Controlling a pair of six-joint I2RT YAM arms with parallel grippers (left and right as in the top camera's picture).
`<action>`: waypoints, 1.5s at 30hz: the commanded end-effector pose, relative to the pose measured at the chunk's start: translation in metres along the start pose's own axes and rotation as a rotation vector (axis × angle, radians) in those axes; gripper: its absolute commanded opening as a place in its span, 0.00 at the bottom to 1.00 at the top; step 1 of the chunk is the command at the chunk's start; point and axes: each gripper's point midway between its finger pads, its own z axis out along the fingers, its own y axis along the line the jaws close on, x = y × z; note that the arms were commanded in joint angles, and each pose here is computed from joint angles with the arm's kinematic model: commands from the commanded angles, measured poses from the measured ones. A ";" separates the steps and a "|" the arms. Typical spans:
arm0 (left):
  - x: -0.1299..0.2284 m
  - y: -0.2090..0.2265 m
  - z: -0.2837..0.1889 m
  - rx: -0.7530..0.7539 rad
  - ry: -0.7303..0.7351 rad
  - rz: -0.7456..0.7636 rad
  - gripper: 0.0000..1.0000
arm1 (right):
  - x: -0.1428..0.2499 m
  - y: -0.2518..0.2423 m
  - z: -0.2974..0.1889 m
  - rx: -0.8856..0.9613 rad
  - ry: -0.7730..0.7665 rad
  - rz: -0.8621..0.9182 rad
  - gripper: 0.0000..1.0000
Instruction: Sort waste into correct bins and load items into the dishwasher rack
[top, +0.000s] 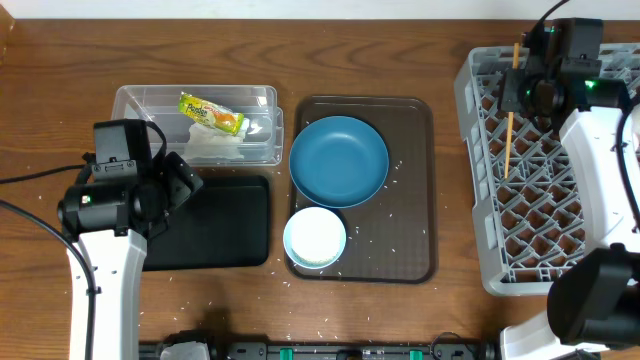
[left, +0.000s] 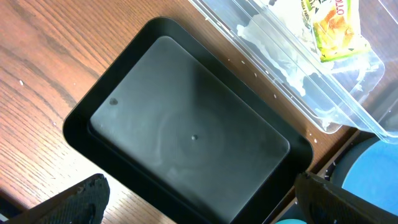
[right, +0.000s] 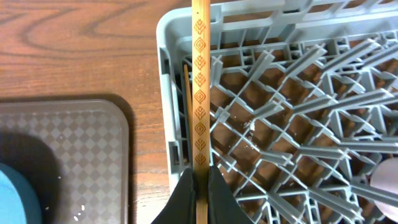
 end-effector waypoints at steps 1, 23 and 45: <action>-0.003 0.000 -0.002 0.000 -0.005 -0.007 0.98 | 0.009 -0.002 0.021 0.000 0.045 -0.039 0.04; -0.003 0.000 -0.002 0.000 -0.005 -0.007 0.98 | 0.023 0.052 -0.001 -0.312 0.101 -0.029 0.85; -0.003 0.000 -0.002 0.000 -0.005 -0.007 0.98 | 0.166 0.270 -0.070 -0.611 0.403 -0.352 0.81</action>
